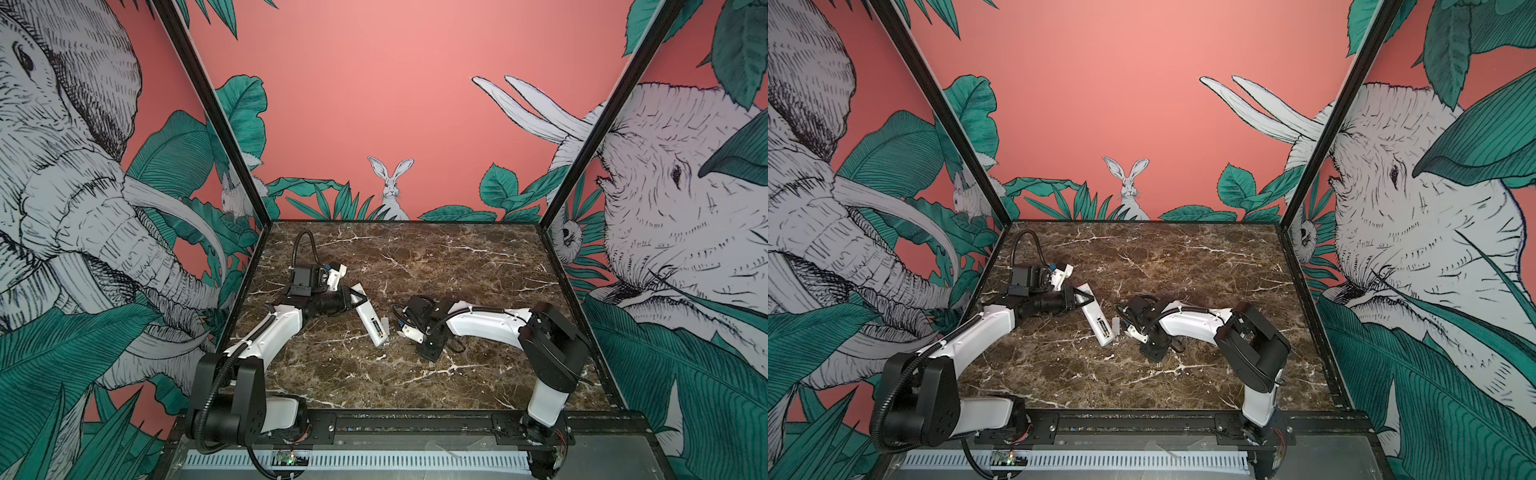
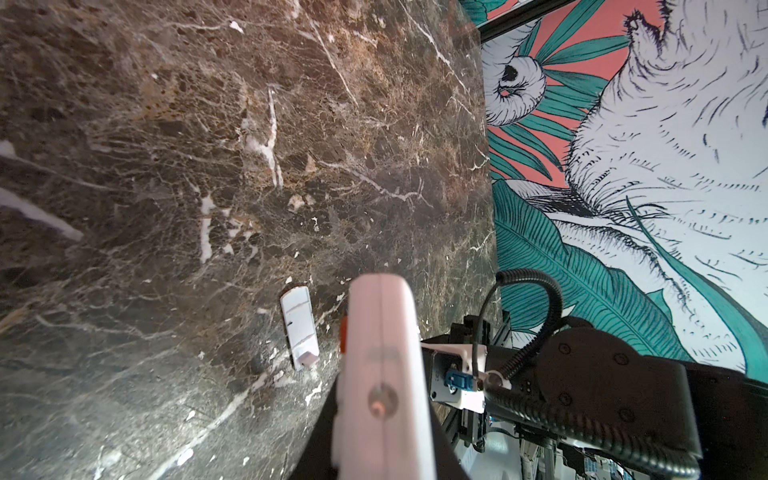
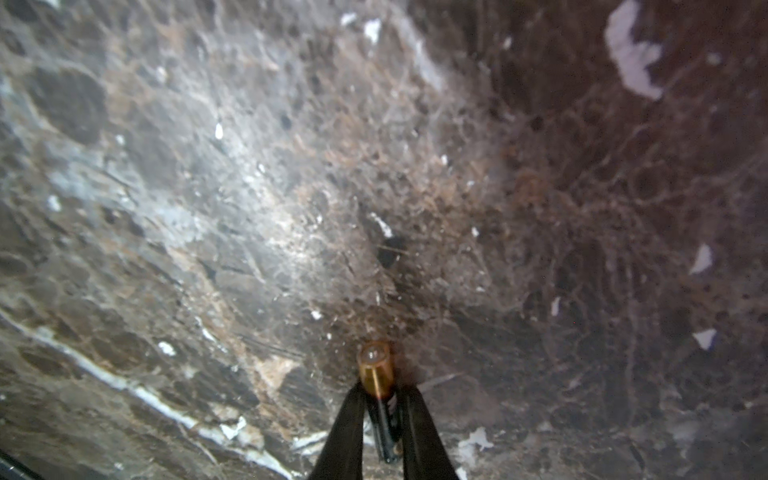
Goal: Load the batteries into the remote control
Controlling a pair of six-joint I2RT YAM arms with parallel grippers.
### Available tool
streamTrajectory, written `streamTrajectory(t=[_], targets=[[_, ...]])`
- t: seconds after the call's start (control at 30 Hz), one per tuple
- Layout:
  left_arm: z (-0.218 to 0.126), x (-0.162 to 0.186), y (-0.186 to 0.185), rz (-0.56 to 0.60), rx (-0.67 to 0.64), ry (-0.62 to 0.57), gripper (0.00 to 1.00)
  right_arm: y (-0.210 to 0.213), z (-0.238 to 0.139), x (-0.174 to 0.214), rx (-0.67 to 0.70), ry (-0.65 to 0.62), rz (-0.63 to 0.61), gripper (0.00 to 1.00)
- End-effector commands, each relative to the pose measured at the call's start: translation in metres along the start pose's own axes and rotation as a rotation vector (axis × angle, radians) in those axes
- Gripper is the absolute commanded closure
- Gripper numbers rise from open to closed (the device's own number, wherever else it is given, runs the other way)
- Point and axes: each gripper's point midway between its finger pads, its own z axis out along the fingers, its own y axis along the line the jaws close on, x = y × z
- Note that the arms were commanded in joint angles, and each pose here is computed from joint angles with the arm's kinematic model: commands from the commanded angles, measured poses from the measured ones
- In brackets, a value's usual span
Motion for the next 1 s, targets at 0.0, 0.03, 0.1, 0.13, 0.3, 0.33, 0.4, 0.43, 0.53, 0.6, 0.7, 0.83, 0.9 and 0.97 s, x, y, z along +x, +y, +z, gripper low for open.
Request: streamTrajectory(t=[0.0,0.03,0.1,0.13,0.3,0.33,0.4,0.43,0.53,0.6,0.7,0.83,0.9,0.97], targets=[[-0.005,0.0,-0.01,0.018,0.046,-0.019,1.0,-0.002,-0.018,-0.009,0.027,-0.059,0.013,0.84],[-0.005,0.0,-0.011,0.02,0.055,-0.024,1.0,-0.002,-0.024,-0.012,0.03,-0.088,0.02,0.84],[-0.005,-0.001,-0.013,0.022,0.066,-0.032,1.0,-0.001,-0.034,-0.018,0.027,-0.141,0.035,0.85],[-0.006,-0.002,-0.014,0.025,0.073,-0.038,1.0,-0.001,-0.039,-0.022,0.025,-0.167,0.044,0.86],[-0.008,-0.002,-0.019,0.038,0.098,-0.059,1.0,0.006,-0.052,-0.035,-0.019,-0.274,0.096,0.86],[-0.008,-0.002,-0.019,0.04,0.1,-0.059,1.0,0.005,-0.05,-0.036,-0.017,-0.281,0.109,0.84],[-0.008,-0.001,-0.02,0.042,0.102,-0.057,1.0,0.006,-0.046,-0.03,-0.023,-0.264,0.119,0.78],[-0.009,-0.001,-0.021,0.044,0.103,-0.059,1.0,0.007,-0.044,-0.027,-0.026,-0.253,0.113,0.74],[-0.01,-0.002,-0.022,0.049,0.103,-0.063,1.0,0.006,-0.029,-0.013,-0.015,-0.187,0.124,0.67],[-0.01,-0.002,-0.023,0.052,0.106,-0.062,1.0,0.004,-0.021,-0.005,0.001,-0.154,0.132,0.64],[-0.01,-0.003,-0.024,0.05,0.108,-0.062,1.0,0.001,-0.012,0.003,0.021,-0.106,0.145,0.61],[-0.01,-0.004,-0.024,0.05,0.113,-0.062,1.0,-0.003,0.0,0.006,0.034,-0.056,0.153,0.63],[-0.01,-0.004,-0.025,0.052,0.113,-0.061,1.0,-0.003,0.005,0.006,0.035,-0.049,0.151,0.68],[-0.01,-0.004,-0.025,0.05,0.113,-0.06,1.0,-0.005,0.007,0.005,0.044,-0.04,0.149,0.72]])
